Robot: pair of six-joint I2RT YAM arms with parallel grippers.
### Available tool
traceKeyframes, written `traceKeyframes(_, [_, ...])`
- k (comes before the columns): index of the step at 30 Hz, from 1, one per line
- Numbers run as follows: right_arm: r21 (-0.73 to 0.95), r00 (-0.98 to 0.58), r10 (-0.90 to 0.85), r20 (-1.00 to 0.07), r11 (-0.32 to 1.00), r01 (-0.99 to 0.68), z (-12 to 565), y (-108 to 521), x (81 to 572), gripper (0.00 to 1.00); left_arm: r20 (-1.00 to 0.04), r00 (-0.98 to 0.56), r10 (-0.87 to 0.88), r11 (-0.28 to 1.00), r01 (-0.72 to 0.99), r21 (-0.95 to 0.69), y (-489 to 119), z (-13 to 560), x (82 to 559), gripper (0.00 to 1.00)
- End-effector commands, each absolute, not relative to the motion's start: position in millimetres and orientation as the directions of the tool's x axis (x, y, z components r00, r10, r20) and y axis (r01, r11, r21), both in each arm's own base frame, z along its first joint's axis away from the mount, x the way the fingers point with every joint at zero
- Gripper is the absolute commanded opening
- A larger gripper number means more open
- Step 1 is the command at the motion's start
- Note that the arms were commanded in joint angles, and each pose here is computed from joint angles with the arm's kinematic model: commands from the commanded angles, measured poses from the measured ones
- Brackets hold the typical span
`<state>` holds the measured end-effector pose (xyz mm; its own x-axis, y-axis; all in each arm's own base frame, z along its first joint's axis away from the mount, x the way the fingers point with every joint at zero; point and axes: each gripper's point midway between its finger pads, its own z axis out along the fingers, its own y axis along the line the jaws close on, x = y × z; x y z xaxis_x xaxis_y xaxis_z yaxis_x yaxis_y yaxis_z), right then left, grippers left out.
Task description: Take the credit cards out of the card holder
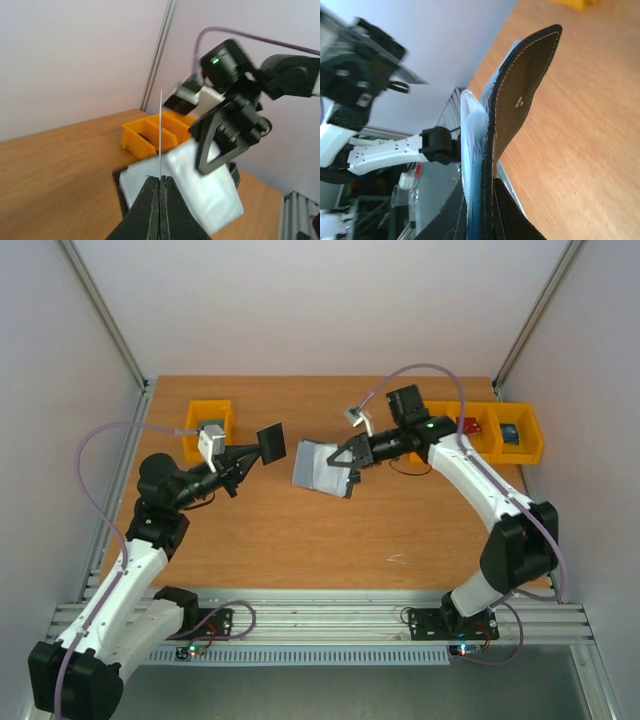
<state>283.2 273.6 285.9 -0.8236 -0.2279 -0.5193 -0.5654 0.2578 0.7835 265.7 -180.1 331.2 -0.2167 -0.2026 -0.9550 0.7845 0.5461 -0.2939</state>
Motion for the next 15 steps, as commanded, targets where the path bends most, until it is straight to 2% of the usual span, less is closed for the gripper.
traceKeyframes(1, [0.857,-0.878,-0.304,-0.370,0.254,-0.449,238,301,273,0.01,-0.989,-0.023,-0.147,0.543,0.834,-0.100,-180,359,255,0.00])
traceKeyframes(5, [0.911,-0.886,-0.371,-0.277,0.192,-0.365,205,331,267,0.01,-0.965,-0.103,-0.240,0.460,0.863,-0.207,-185,372,247,0.00])
traceKeyframes(8, [0.928,-0.895,-0.392,-0.214,0.203,-0.311,179,342,272,0.01,-0.942,-0.174,-0.287,0.424,0.859,-0.288,-186,376,245,0.00])
traceKeyframes(15, [0.898,-0.928,-0.370,0.042,0.421,-0.127,100,339,287,0.03,-0.931,-0.195,-0.310,0.412,0.855,-0.316,-185,381,243,0.00])
